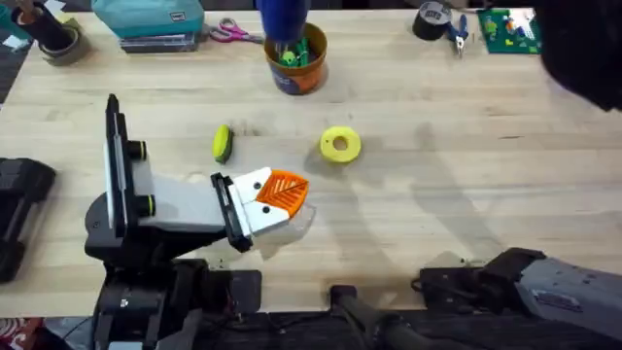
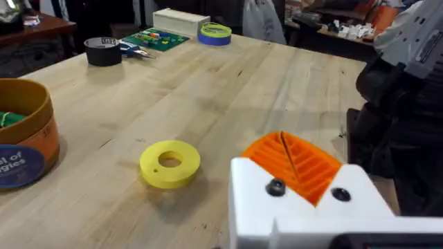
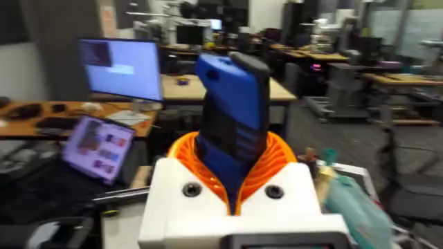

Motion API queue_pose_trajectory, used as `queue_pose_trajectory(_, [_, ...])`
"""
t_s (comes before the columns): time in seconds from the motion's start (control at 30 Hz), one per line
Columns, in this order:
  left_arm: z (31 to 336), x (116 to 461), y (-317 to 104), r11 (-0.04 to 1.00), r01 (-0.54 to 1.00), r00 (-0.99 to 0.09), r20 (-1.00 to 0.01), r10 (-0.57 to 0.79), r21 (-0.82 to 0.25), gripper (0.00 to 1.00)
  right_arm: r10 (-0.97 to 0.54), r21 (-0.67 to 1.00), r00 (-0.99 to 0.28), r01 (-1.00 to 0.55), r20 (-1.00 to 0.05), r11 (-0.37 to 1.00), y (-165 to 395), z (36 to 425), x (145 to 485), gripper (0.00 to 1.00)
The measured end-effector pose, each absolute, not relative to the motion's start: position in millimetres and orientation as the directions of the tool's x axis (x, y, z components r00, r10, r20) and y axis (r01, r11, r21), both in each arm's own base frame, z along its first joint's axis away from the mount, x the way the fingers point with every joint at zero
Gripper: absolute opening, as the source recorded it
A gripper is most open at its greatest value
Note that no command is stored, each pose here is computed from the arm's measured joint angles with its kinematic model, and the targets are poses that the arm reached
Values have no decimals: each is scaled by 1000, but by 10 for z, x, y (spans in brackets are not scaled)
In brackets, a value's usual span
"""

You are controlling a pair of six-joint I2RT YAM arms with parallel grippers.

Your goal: Pick up the gripper from the table and insert it into the empty holder that is missing its gripper. Then pick up a screw, insert it into the mounting hole, and use the screwdriver to tighten it. Finally, clean up the table by picking up the vegetable and placing it into the bucket.

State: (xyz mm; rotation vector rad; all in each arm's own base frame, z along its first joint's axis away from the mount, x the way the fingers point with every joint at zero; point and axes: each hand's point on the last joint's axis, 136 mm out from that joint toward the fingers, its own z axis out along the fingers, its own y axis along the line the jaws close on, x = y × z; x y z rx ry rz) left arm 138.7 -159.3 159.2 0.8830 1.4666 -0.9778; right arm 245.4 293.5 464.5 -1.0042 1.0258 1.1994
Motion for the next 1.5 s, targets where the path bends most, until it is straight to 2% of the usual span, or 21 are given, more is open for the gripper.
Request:
queue_pose_trajectory(0.37, [1592,1388,-1593,379,920,-111,-994,6,-100,5,213,-61,46,-996,-976,-65,3211,4529,2090,24])
queue_pose_trajectory(0.73, [1592,1387,-1593,379,920,-111,-994,6,-101,5,293,-201,157,-971,-943,-129,3264,4431,1788,24])
queue_pose_trajectory(1.07, [1591,1388,-1593,379,920,-112,-994,6,-101,5,276,-114,63,-978,-959,-173,3253,4113,1728,24])
queue_pose_trajectory(1.5, [1592,1388,-1593,379,920,-111,-994,6,-100,5,262,-110,42,-963,-964,-247,3322,4059,1535,24])
